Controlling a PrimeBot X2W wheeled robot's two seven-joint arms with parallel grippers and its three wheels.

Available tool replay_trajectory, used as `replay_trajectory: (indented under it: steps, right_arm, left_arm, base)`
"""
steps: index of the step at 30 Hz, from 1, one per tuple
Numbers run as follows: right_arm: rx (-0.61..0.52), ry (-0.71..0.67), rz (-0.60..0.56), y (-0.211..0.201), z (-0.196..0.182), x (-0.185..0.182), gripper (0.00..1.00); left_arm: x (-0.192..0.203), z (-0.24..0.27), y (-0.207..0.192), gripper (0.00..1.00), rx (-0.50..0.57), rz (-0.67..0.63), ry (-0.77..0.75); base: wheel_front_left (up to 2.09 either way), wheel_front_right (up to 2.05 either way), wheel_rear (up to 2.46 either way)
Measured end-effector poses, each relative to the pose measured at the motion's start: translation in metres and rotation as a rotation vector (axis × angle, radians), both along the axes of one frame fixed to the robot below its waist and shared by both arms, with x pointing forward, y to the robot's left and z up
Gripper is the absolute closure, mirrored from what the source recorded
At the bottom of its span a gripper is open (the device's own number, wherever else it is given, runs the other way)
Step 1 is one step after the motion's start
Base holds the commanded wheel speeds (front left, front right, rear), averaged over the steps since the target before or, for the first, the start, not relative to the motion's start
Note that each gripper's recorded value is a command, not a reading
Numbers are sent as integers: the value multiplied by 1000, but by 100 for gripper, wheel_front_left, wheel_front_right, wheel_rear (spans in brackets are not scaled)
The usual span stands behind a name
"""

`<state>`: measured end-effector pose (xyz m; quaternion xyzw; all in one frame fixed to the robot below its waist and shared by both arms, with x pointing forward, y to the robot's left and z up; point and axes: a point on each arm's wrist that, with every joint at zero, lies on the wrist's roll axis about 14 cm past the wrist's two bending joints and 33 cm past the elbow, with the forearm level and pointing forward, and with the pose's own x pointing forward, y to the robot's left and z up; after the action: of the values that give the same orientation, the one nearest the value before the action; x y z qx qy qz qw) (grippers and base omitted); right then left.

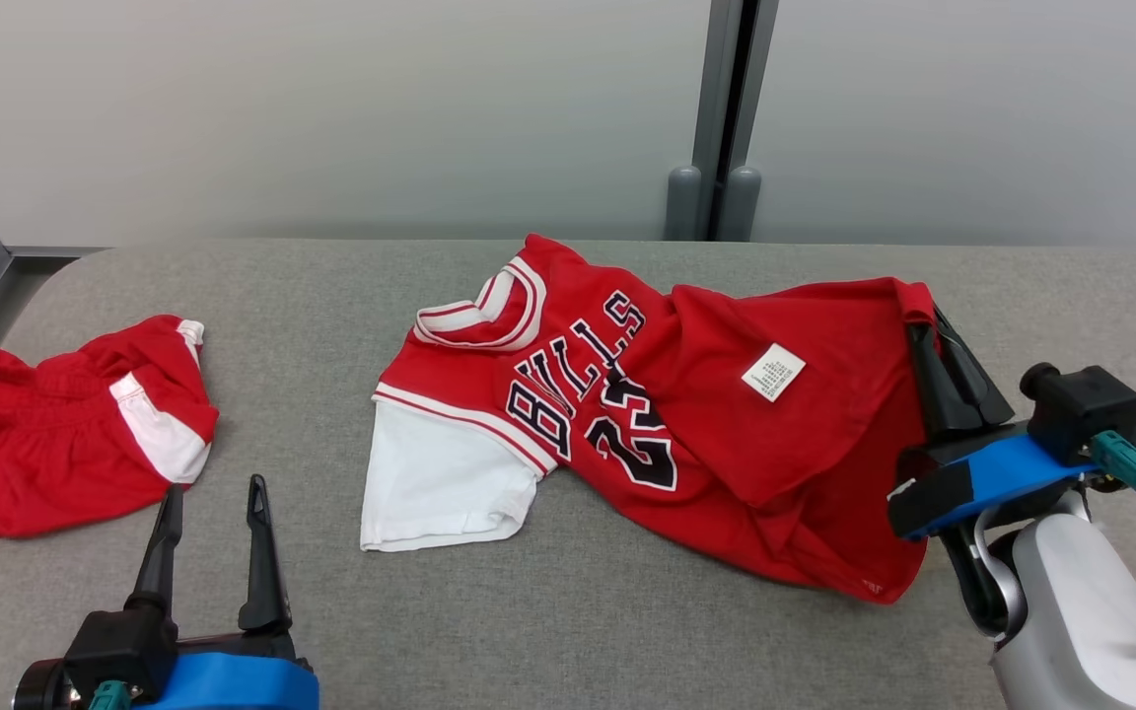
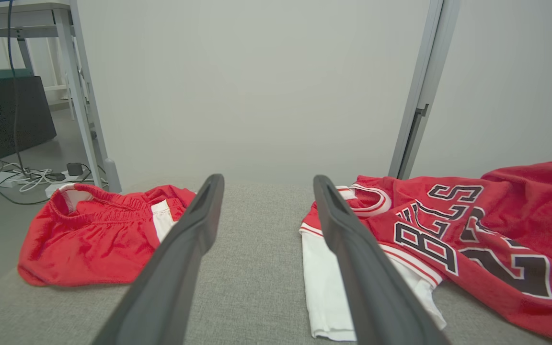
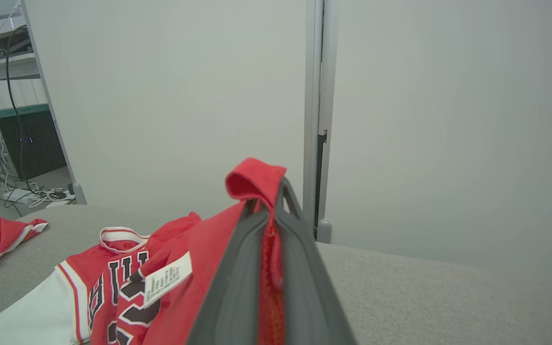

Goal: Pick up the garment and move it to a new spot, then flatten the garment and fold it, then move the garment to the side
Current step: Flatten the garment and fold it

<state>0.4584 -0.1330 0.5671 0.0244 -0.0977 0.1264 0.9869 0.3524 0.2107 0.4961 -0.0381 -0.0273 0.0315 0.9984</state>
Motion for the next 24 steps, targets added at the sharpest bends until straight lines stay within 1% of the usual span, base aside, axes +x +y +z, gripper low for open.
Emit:
replay_trajectory:
  steps: [4,13,18,24]
  right_arm:
    - [20,6,-19,-9,-2,-4,100]
    - [13,40,-54,-25,-13,0,100]
    - [0,88,-91,-39,-26,17,100]
    - [-48,197,-148,-62,-57,47,100]
  left_arm:
    - [2,0,-2,0,0,-7,1]
    - [11,-3,-7,0,0,-21,10]
    - [18,-4,-7,0,-1,-22,11]
    - [28,-5,-5,0,-5,-17,12]
  base:
    - [0,0,0]
    - [0,0,0]
    - [0,0,0]
    - [0,0,0]
